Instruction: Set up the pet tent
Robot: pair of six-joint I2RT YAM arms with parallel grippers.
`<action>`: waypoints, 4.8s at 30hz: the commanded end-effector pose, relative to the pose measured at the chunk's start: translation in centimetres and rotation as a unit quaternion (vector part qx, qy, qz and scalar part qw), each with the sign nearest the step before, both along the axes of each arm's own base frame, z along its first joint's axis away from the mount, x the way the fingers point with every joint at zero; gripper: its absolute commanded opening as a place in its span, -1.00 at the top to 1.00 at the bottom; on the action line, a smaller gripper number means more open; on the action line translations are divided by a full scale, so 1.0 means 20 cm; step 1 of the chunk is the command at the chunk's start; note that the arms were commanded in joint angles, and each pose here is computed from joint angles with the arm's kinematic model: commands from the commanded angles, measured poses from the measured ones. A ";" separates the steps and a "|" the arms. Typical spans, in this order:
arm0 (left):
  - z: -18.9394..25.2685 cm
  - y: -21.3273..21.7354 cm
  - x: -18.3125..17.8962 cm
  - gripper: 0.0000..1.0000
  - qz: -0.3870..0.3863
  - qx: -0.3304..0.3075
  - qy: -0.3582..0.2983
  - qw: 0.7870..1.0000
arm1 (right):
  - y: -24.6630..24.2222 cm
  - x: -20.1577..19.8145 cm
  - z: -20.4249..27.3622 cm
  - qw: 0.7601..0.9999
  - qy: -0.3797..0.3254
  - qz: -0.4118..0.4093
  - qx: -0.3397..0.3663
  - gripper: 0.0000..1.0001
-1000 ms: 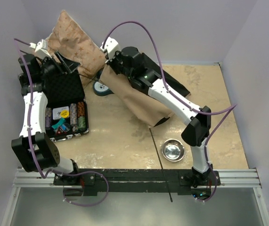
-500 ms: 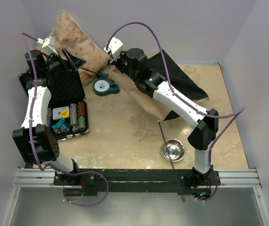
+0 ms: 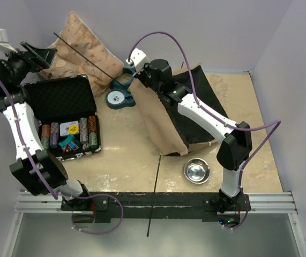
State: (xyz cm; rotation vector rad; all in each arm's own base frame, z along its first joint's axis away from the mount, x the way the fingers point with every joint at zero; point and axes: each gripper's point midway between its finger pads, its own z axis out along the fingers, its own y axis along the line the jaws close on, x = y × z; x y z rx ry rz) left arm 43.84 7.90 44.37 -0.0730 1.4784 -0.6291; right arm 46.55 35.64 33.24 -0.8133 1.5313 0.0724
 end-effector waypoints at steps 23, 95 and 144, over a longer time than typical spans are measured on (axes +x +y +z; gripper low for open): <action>-0.02 -0.29 -0.31 -0.61 -0.086 -0.017 -0.183 0.979 | 0.01 -0.15 0.46 0.979 0.011 0.180 0.098 1.00; 0.26 -0.19 0.12 1.00 -0.060 -0.036 -0.232 0.970 | 0.03 -0.43 0.35 0.952 0.072 0.289 0.069 1.00; -0.96 -1.32 -0.50 1.00 -0.466 0.362 0.030 0.807 | 0.04 -0.70 0.70 0.885 0.069 0.427 0.174 1.00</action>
